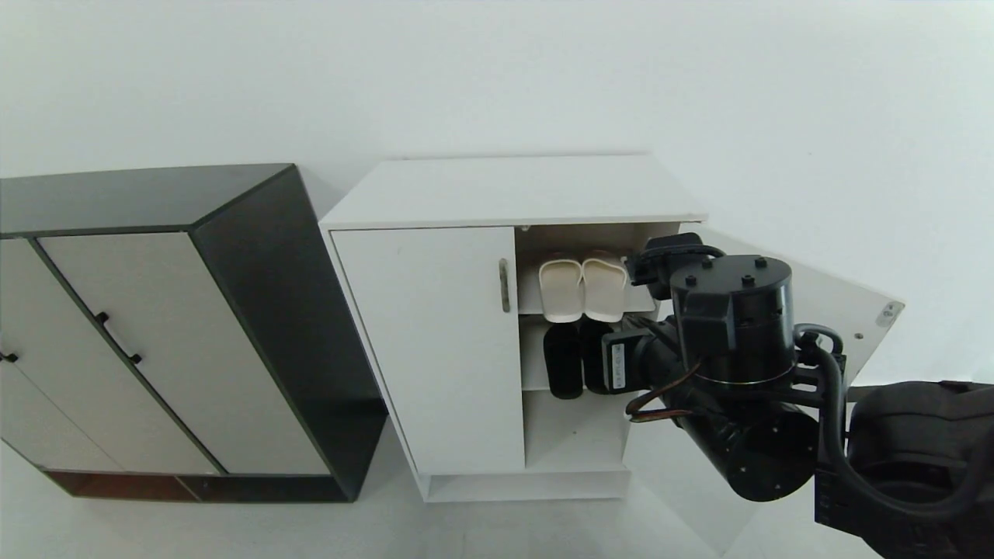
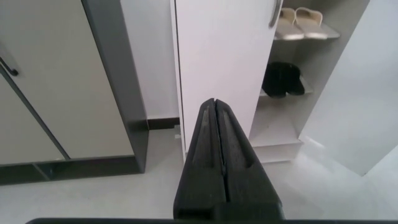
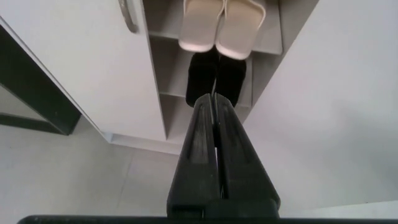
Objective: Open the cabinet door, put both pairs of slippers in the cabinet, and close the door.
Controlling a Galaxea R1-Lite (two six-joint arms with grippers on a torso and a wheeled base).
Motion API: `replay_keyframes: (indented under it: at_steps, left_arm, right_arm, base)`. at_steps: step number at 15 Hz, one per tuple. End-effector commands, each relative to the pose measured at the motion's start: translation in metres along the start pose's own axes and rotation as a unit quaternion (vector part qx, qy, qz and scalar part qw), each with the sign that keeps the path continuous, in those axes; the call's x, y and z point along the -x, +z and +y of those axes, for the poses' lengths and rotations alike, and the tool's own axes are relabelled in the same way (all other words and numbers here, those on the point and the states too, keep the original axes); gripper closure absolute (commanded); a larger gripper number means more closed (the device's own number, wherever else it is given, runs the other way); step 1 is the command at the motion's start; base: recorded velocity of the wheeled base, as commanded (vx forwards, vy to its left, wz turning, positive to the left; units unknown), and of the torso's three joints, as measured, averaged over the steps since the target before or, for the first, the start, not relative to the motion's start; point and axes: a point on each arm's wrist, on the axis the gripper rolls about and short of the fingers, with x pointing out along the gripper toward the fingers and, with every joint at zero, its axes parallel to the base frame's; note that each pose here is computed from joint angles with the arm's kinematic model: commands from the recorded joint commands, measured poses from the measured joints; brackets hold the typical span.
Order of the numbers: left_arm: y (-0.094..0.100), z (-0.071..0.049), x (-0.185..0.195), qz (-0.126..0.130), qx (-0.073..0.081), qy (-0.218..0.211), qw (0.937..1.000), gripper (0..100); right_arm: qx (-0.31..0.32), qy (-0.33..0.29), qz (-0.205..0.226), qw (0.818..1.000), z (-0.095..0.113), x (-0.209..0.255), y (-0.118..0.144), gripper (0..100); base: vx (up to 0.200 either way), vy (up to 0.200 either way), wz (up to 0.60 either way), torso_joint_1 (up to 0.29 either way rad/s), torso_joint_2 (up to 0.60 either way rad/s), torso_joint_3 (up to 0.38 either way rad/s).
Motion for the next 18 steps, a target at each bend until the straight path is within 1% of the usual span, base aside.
replay_keyframes:
  at_steps: [1,6,9,15,17,18]
  left_arm:
    - [0.0001,0.0,0.0,0.0,0.0,0.0,1.0,100]
    - [0.0001,0.0,0.0,0.0,0.0,0.0,1.0,100]
    - [0.0001,0.0,0.0,0.0,0.001,0.0,1.0,100]
    - [0.0001,-0.0001,0.0,0.0,-0.001,0.0,1.0,100]
    - [0.0001,-0.0001,0.0,0.0,-0.001,0.0,1.0,100]
    - [0.0001,-0.0001,0.0,0.0,-0.001,0.0,1.0,100]
  right_arm:
    - [0.001,0.0,0.001,1.0,0.0005,-0.0004,-0.0011,100]
    - [0.003,-0.001,0.006,1.0,0.0022,-0.0028,-0.0049,100]
    - [-0.002,0.004,0.006,1.0,-0.0007,-0.0051,-0.0043,100]
    - [0.002,0.007,0.012,1.0,-0.0026,-0.0068,-0.0073,100]
    - [0.003,0.021,0.017,1.0,-0.0031,-0.0065,-0.0093,100]
    - [0.003,0.021,0.017,1.0,-0.0031,-0.0065,-0.0093,100]
  base:
    - [0.0,0.0,0.0,0.207,-0.52,-0.32]
    - [0.0,0.0,0.0,0.215,-0.53,-0.311]
    - [0.0,0.0,0.0,0.194,-0.45,-0.26]
    - [0.0,0.0,0.0,0.021,-0.05,-0.029]
    - [0.0,0.0,0.0,0.0,0.0,0.0]
    - [0.0,0.0,-0.6,0.007,0.0,0.007]
